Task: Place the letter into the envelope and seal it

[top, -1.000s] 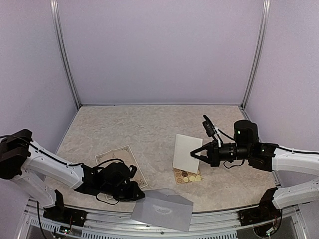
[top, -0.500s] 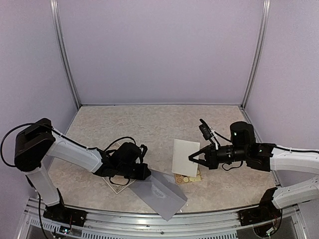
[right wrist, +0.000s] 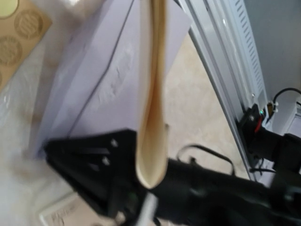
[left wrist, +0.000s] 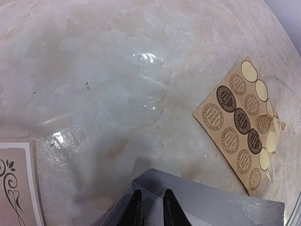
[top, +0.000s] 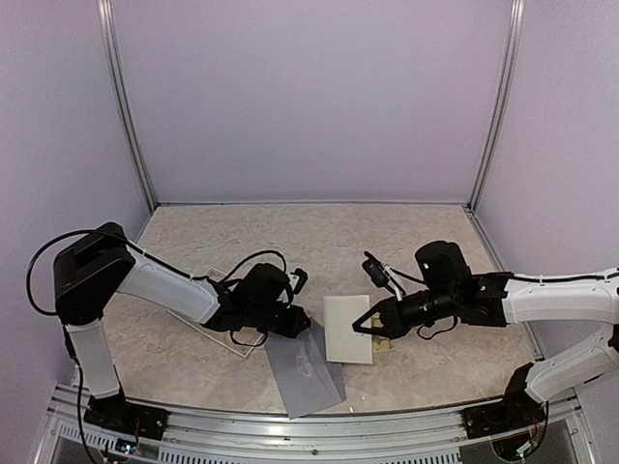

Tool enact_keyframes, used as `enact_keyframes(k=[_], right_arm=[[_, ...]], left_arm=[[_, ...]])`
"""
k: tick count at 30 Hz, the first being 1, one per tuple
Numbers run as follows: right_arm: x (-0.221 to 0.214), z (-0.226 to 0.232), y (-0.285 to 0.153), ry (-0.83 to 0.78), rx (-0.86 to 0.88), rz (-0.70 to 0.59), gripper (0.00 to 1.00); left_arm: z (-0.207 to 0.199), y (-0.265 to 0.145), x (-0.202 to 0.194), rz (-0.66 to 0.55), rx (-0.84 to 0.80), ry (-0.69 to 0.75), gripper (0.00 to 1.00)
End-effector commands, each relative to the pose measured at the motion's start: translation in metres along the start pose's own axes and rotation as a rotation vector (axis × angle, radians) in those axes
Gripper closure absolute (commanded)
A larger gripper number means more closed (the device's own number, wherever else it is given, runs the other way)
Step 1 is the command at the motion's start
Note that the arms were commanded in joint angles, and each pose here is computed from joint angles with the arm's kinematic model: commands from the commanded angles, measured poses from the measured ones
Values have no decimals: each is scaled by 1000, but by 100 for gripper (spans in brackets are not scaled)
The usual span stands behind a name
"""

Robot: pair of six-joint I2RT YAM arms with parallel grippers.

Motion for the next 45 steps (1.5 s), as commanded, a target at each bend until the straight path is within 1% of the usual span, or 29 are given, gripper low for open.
enact_keyframes(k=[1,3,7,12,15,18,24,35,45], right_arm=[[-2,1,7,76,5,52,100],[-3,1,11,92,15,70,100],[-8,-6,21,134,7,119,100],[-14,-18,32,178,-48,180,100],[-17,-25,38,202,-81,214,100],[-20,-32,43,223,-110,242,100],[-25,-43,50,260,-171,291,100],[-34,-60,59,293,-266,380,100],[-34,-68,73,308,-281,433,100]], left_arm=[[-2,-25,14,-80,3,-4,82],[-4,-42,13,-87,0,-44,75],[-10,-68,-7,-40,-8,-116,57],[-23,-83,-44,65,-67,-231,44],[-27,-88,-63,118,-107,-306,41],[-29,-90,-79,170,-142,-372,41],[-23,-89,-99,232,-112,-419,41],[-16,-76,-114,272,-91,-422,41],[-15,-75,-114,275,-82,-407,41]])
Point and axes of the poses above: each gripper's point midway between its finger pads, its own y axis out along the fingers, its own z axis along the line the jaws close on, x = y × z, the point moved 6 cm from there along -y, back along the fingers, and after that the axes turned 3 degrees about y, right-handed, at the moved point
